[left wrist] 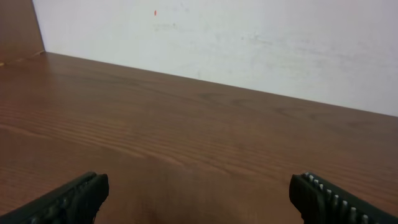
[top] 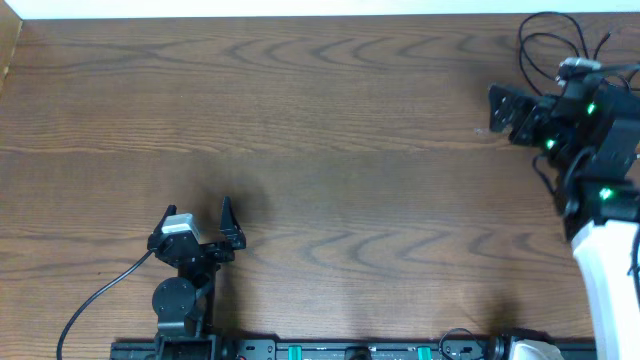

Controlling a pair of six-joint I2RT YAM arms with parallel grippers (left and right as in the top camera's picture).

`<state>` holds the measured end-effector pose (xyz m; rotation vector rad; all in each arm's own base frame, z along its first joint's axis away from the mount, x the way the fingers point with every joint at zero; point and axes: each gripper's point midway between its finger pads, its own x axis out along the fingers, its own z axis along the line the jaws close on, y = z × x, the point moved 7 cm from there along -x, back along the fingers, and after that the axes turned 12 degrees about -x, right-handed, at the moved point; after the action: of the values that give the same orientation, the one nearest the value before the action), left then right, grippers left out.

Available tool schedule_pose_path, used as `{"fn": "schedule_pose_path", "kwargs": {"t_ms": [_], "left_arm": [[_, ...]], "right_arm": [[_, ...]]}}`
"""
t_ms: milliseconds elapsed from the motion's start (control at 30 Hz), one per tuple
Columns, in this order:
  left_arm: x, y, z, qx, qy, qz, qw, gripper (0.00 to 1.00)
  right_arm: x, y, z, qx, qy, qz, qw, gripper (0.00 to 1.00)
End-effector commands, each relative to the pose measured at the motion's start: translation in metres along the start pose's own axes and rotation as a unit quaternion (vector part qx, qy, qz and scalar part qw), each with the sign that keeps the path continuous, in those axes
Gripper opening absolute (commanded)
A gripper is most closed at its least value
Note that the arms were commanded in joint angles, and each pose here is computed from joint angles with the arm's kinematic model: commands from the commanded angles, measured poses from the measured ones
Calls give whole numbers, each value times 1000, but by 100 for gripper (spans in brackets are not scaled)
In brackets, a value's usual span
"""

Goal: Untangle cables

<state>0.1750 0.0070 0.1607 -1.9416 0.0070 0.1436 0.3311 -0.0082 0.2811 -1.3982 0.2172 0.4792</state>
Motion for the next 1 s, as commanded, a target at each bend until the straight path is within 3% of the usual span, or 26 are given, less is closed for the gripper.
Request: {"fn": "schedule_pose_path", "kwargs": {"t_ms": [0, 567, 733, 967], "left_arm": [[1, 12, 7, 8, -15, 23, 1000, 98], [1, 12, 7, 8, -15, 23, 1000, 98], [1, 12, 7, 8, -15, 23, 1000, 98], [1, 12, 7, 8, -15, 23, 1000, 98]], "right_arm": [[-7, 18, 6, -11, -5, -22, 1000, 99], [-48, 128, 12, -60, -13, -187, 980, 99], [-55, 153, 13, -66, -13, -207, 976, 99], [-59, 158, 13, -61, -11, -192, 979, 99]]}}
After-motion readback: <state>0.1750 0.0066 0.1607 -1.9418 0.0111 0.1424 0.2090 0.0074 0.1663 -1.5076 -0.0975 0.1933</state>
